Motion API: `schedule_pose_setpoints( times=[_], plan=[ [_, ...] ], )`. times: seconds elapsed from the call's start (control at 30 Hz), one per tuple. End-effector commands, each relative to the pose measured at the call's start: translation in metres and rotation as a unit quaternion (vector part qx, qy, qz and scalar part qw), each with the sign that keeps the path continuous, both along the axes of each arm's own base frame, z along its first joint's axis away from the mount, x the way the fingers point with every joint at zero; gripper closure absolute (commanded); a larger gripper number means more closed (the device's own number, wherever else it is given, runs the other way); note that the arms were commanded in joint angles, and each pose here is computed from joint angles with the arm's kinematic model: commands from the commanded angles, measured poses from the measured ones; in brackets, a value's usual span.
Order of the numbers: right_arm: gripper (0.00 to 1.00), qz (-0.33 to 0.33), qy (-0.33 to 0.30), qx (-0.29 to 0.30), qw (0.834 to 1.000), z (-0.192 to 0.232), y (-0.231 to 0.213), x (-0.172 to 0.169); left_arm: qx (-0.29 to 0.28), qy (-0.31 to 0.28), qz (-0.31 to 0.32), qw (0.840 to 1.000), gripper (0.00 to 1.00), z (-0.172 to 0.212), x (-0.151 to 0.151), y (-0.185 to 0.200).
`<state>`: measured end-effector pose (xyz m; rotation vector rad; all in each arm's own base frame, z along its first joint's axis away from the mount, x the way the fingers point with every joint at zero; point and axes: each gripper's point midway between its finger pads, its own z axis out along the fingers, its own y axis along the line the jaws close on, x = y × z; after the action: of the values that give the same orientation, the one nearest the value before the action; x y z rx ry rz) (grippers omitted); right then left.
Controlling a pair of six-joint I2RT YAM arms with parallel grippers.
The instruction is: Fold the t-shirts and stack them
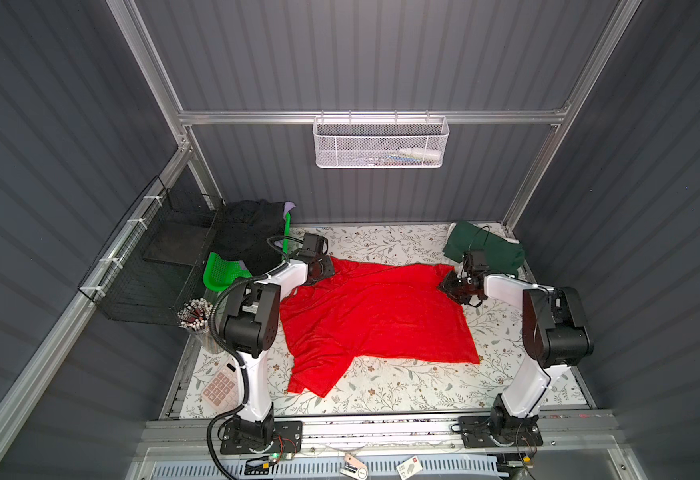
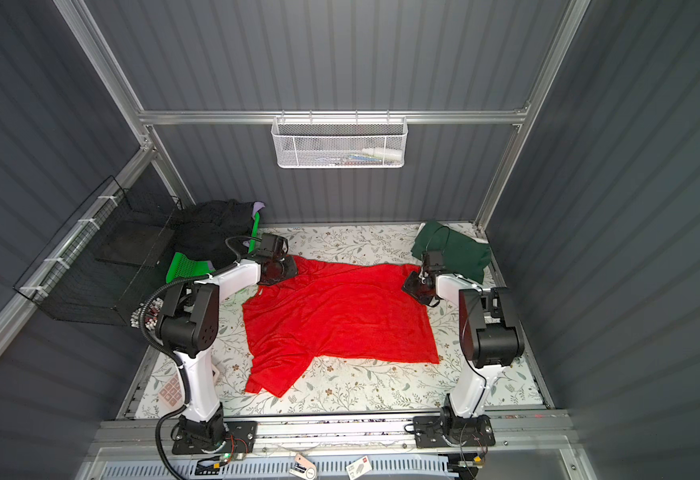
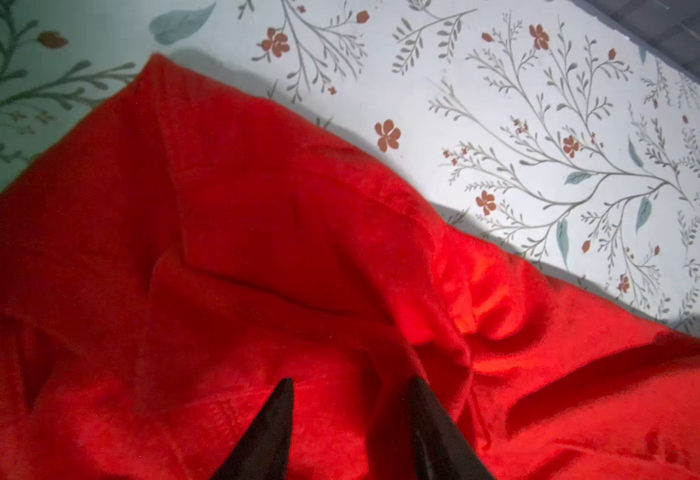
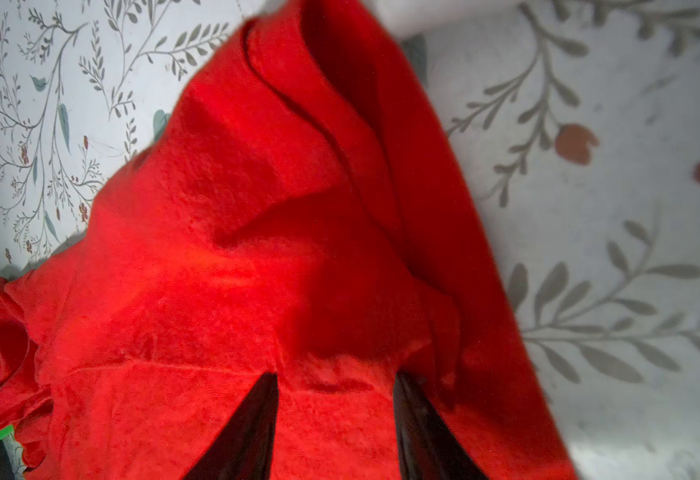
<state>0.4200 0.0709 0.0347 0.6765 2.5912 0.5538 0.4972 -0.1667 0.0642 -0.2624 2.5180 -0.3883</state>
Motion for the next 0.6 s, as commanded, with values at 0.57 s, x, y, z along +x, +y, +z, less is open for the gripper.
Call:
schedule_pose_setpoints(
  times=[0.57],
  plan=[
    [0.52,0.013,-0.001,-0.003,1.0,0.015,0.003,0.006,-0.007,-0.012,-0.066,0.998,0.46,-0.011,0.029,-0.027]
  ],
)
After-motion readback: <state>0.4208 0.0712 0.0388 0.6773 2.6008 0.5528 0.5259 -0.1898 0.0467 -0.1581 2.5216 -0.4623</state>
